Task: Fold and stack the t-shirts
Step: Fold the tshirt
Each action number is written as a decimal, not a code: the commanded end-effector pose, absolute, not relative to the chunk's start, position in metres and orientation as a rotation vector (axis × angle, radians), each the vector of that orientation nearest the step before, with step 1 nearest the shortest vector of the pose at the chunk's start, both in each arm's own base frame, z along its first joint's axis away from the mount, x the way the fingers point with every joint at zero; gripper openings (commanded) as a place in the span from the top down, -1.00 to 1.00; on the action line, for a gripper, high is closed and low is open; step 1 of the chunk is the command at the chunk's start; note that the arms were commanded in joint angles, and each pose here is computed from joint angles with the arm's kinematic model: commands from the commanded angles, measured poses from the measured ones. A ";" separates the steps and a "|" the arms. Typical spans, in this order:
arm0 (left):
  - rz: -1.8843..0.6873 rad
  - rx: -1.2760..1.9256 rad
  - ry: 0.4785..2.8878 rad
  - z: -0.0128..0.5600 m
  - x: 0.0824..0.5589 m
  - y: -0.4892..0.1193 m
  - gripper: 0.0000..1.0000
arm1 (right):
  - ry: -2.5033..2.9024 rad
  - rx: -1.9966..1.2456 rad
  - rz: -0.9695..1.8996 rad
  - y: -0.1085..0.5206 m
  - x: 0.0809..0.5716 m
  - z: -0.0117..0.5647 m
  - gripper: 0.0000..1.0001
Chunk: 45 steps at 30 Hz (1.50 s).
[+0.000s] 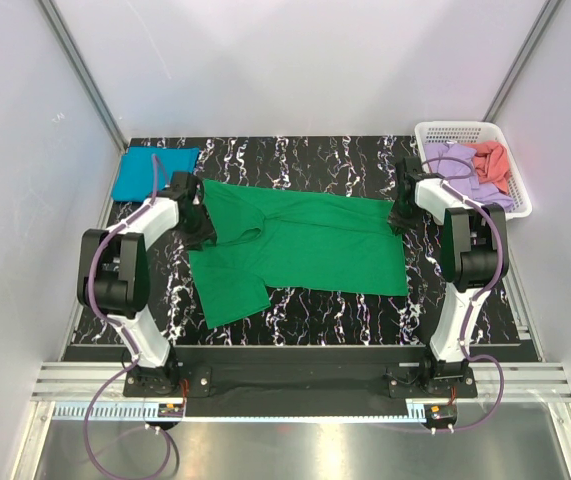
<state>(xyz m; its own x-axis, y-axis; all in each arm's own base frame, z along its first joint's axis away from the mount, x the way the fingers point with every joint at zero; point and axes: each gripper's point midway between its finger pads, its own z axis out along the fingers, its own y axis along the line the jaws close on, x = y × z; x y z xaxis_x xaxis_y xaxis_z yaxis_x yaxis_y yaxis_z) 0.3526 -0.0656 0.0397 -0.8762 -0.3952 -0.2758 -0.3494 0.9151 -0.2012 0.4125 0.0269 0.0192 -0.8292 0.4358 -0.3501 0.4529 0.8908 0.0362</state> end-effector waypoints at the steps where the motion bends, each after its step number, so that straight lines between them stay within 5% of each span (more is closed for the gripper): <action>1: -0.234 -0.514 2.620 0.083 0.380 -0.065 0.04 | 2.674 0.625 -0.026 0.027 0.423 0.034 1.00; 27: -0.160 -0.527 2.635 0.039 0.393 -0.057 0.19 | 2.645 0.611 0.007 0.031 0.424 0.052 1.00; 38: -0.171 -0.515 2.629 0.044 0.398 -0.059 0.96 | 2.646 0.607 0.006 0.030 0.424 0.055 1.00; 45: -0.147 -0.507 2.670 0.076 0.393 -0.057 1.00 | 2.661 0.562 -0.013 0.028 0.423 0.070 1.00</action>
<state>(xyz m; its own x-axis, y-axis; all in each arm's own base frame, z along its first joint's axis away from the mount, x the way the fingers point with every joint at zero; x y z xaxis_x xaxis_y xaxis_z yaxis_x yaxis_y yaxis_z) 0.3853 -0.0593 0.0498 -0.8529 -0.3860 -0.3516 -0.3428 0.9219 -0.1807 0.4104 0.0305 0.0286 -0.8513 0.4075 -0.3306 0.4160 0.9081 0.0481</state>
